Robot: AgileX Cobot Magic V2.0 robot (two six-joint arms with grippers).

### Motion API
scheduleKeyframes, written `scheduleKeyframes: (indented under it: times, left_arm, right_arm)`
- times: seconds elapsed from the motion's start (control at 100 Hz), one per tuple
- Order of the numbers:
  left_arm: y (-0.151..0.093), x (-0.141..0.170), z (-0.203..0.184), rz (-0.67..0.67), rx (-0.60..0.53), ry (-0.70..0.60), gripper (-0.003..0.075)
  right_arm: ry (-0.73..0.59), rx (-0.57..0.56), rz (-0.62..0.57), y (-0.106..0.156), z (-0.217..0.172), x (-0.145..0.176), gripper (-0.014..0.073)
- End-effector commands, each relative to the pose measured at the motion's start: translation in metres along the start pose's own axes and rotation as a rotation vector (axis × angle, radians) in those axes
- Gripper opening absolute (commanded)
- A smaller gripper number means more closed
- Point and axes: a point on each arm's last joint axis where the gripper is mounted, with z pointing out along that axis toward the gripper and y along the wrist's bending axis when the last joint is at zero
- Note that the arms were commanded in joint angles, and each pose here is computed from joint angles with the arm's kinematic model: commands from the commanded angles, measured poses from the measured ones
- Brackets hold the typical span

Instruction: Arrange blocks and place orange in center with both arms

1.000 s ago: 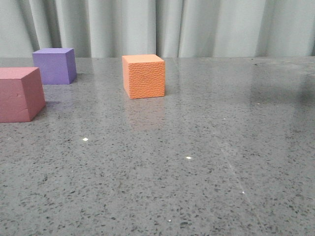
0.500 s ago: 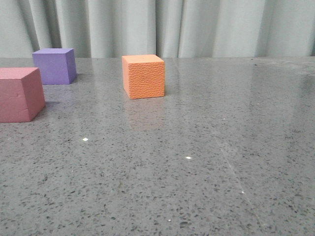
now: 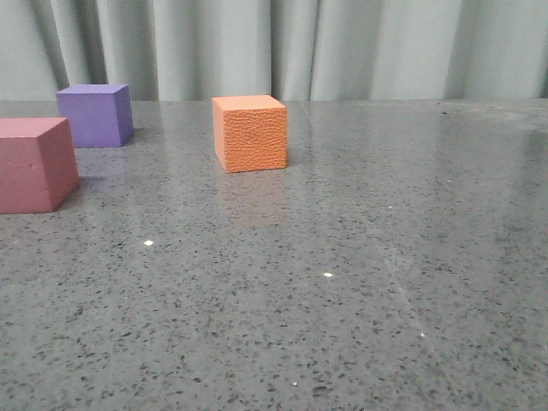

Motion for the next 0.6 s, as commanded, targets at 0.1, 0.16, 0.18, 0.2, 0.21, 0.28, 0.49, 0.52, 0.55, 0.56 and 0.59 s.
scheduleKeyframes:
  times: [0.1,0.16,0.18,0.2,0.21,0.28,0.49,0.52,0.55,0.56,0.59]
  left_arm:
    - [-0.0016,0.0094,-0.0010,-0.010,0.024,-0.060,-0.0012]
    - [-0.0016,0.0094,-0.0010,-0.010,0.024,-0.060,-0.0012]
    - [-0.0016,0.0094,-0.0010,-0.010,0.024,-0.060,-0.0012]
    - [-0.0016,0.0094,-0.0010,-0.010,0.024,-0.060,-0.0012]
    - [-0.0016,0.0094,-0.0010,-0.010,0.024,-0.060,-0.0012]
    - [-0.0016,0.0094,-0.0010,-0.010,0.024,-0.060,-0.0012]
    - [-0.0016,0.0094,-0.0010,-0.010,0.024,-0.060,-0.0012]
    - [-0.0016,0.0094,-0.0010,-0.010,0.024,-0.060,-0.0012]
    - [-0.0016,0.0094,-0.0010,-0.010,0.024,-0.060,-0.0012]
    - [-0.0016,0.0094,-0.0010,-0.010,0.024,-0.060,-0.0012]
    - [-0.0016,0.0094,-0.0010,-0.010,0.024,-0.060,-0.0012]
  right_arm:
    - [-0.081,0.007,-0.024,-0.0019,-0.0057,-0.0106,-0.0067]
    - [-0.079,0.008,-0.024,-0.0020,-0.0057,-0.0105,-0.0067]
    - [-0.079,0.008,-0.024,-0.0020,-0.0057,-0.0105,-0.0067]
    - [-0.079,0.008,-0.024,-0.0020,-0.0057,-0.0105,-0.0067]
    - [-0.079,0.008,-0.024,-0.0020,-0.0057,-0.0105,-0.0067]
    - [-0.079,0.008,-0.024,-0.0020,-0.0057,-0.0105,-0.0067]
    - [-0.083,0.005,-0.024,-0.0018,-0.0057,-0.0108,-0.0067]
    - [-0.083,0.008,-0.027,-0.0020,-0.0052,-0.0105,-0.0067]
    - [-0.087,0.013,-0.033,-0.0023,-0.0051,-0.0107,-0.0067]
    - [-0.088,0.012,-0.033,-0.0023,-0.0051,-0.0108,-0.0067]
    - [-0.100,0.005,-0.033,-0.0019,-0.0053,-0.0111,-0.0067]
